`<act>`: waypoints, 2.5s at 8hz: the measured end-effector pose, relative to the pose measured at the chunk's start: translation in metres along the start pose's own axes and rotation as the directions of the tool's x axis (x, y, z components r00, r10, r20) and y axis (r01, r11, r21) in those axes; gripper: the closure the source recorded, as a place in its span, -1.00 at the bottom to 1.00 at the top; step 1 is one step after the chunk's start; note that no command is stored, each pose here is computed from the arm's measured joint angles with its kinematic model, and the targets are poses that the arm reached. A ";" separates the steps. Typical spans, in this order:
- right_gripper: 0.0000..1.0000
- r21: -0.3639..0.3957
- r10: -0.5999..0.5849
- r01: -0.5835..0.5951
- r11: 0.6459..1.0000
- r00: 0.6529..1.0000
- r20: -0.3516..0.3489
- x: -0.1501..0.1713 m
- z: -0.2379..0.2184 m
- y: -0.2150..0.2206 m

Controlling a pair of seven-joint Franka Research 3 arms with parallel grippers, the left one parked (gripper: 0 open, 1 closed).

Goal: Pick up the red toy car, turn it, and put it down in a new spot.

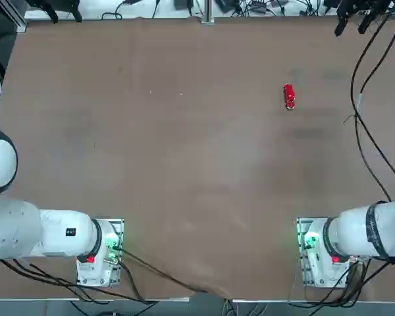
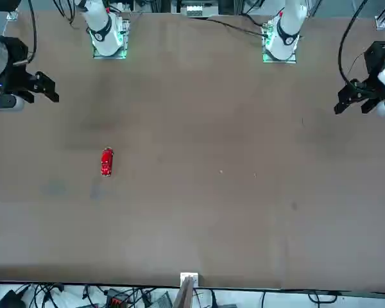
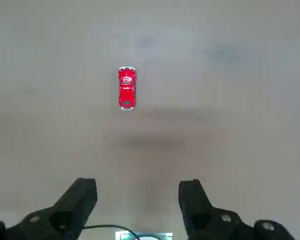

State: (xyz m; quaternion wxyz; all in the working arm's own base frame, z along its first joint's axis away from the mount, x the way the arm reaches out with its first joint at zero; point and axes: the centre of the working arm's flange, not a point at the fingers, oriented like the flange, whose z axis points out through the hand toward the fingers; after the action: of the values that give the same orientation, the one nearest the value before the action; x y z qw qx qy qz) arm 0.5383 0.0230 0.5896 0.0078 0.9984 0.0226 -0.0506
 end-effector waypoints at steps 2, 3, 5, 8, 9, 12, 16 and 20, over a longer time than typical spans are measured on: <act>-1.00 0.013 0.000 0.000 1.000 1.000 -0.004 0.000 -0.002 -0.001; -1.00 0.016 0.000 0.000 1.000 1.000 -0.010 0.000 -0.005 -0.002; -1.00 0.017 -0.001 0.001 1.000 1.000 -0.013 0.004 -0.007 -0.001; -1.00 0.018 -0.002 0.002 1.000 1.000 0.022 0.012 0.004 -0.001; -1.00 0.019 -0.003 0.002 1.000 0.999 0.042 0.013 0.009 -0.001; -1.00 0.023 -0.013 0.010 1.000 0.993 0.120 0.023 0.035 -0.007; -0.99 0.027 -0.051 0.047 0.999 0.979 0.198 0.074 0.135 -0.034; -0.99 0.030 0.009 -0.008 1.000 1.000 -0.022 0.100 0.259 -0.037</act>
State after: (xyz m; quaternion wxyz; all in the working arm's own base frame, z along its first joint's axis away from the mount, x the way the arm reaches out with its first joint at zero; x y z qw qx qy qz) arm 0.6097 0.0602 0.3212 -0.0071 0.9990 0.0176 -0.0398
